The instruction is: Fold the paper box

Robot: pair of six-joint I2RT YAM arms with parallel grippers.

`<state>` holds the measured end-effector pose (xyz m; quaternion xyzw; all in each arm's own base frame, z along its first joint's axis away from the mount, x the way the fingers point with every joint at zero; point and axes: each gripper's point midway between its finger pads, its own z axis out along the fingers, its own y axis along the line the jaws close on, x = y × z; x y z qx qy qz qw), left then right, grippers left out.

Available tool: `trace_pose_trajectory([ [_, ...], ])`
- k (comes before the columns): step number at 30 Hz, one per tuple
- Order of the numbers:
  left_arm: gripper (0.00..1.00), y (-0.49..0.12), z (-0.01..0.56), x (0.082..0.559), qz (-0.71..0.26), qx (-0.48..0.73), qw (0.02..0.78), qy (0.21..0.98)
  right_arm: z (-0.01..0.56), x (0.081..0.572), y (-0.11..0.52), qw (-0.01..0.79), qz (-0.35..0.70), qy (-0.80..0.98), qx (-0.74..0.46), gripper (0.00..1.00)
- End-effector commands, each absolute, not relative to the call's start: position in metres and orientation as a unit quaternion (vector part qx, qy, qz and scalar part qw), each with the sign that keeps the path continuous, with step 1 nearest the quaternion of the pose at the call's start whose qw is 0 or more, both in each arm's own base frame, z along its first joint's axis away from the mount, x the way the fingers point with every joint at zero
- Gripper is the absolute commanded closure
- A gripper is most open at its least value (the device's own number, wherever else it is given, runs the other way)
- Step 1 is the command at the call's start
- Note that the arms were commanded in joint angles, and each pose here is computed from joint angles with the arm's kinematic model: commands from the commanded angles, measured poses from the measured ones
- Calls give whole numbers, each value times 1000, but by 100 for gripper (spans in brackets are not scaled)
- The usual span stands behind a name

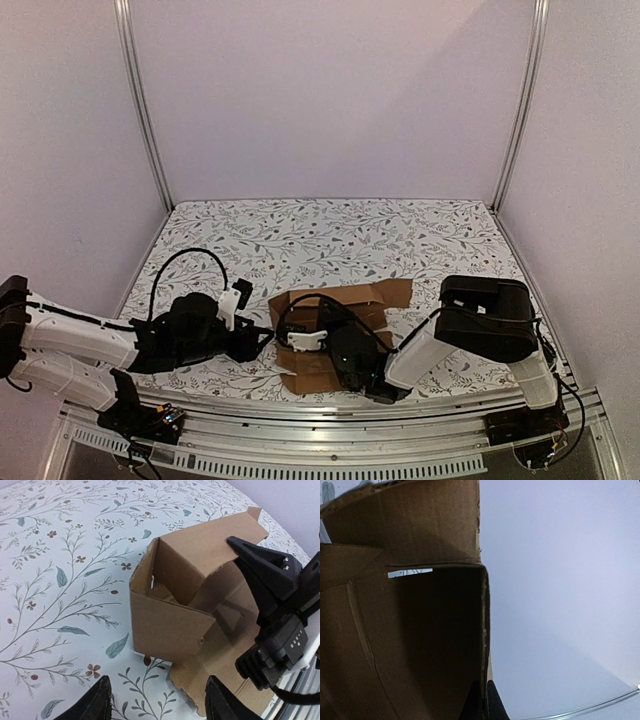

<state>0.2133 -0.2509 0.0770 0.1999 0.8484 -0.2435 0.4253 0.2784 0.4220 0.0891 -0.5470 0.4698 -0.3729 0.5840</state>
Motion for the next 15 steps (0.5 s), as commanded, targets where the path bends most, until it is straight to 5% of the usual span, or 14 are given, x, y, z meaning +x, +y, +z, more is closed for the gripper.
trace_pose_trajectory([
  [1, 38, -253, 77, 234, -261, 178, 443, 839, 74, 278, 410, 567, -373, 476, -559, 100],
  [15, 38, -292, 63, 259, -296, 206, 425, 830, 82, 275, 404, 574, -363, 482, -553, 100],
])
